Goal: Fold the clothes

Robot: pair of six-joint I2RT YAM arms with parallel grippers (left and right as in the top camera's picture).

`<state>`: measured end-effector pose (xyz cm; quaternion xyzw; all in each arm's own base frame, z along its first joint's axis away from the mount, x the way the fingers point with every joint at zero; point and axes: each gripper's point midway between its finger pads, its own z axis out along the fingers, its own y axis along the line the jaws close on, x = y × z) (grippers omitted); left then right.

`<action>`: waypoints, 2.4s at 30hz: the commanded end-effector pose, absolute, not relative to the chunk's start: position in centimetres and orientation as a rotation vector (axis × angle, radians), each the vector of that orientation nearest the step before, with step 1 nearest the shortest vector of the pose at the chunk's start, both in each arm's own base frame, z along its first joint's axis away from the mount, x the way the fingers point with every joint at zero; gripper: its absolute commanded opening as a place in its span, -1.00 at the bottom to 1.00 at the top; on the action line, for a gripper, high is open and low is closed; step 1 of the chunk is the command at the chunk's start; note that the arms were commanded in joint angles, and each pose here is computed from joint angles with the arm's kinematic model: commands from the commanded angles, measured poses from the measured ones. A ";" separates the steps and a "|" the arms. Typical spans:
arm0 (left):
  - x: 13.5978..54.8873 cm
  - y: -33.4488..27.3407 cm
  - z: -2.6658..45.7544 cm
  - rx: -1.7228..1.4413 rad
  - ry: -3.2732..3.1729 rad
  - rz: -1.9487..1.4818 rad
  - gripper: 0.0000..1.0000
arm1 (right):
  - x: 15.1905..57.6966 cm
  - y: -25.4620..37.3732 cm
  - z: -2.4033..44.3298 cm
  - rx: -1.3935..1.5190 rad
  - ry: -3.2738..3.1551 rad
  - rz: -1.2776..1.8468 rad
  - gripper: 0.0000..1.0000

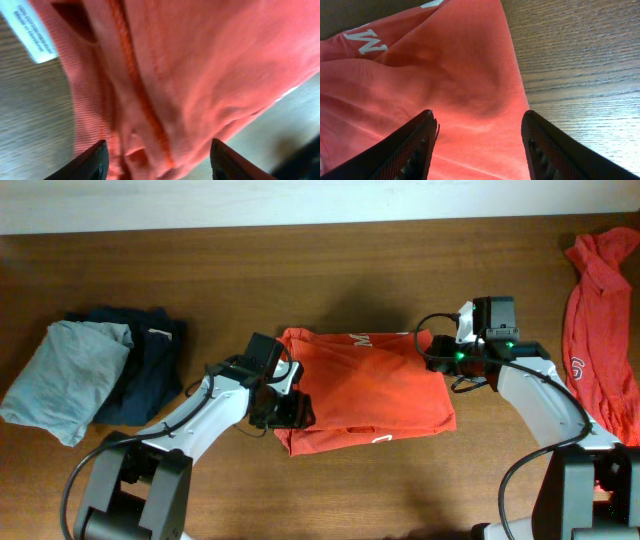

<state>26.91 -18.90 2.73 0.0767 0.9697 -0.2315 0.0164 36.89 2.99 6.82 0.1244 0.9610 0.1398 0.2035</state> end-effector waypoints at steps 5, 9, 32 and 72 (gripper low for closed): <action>27.8 -20.2 2.6 -0.130 3.075 -0.845 0.13 | 37.4 3.2 7.3 0.351 2.668 0.428 0.13; 26.7 -20.7 0.7 -0.174 3.153 -0.907 -0.21 | 38.0 3.1 7.6 0.342 2.643 0.427 0.15; 24.2 -19.8 0.3 -0.234 3.280 -1.028 -0.99 | 41.2 7.3 0.6 0.203 2.654 0.623 -0.71; 29.4 -12.5 5.8 -0.064 3.086 -0.528 -0.42 | 37.1 3.8 8.8 0.393 2.859 0.454 -0.21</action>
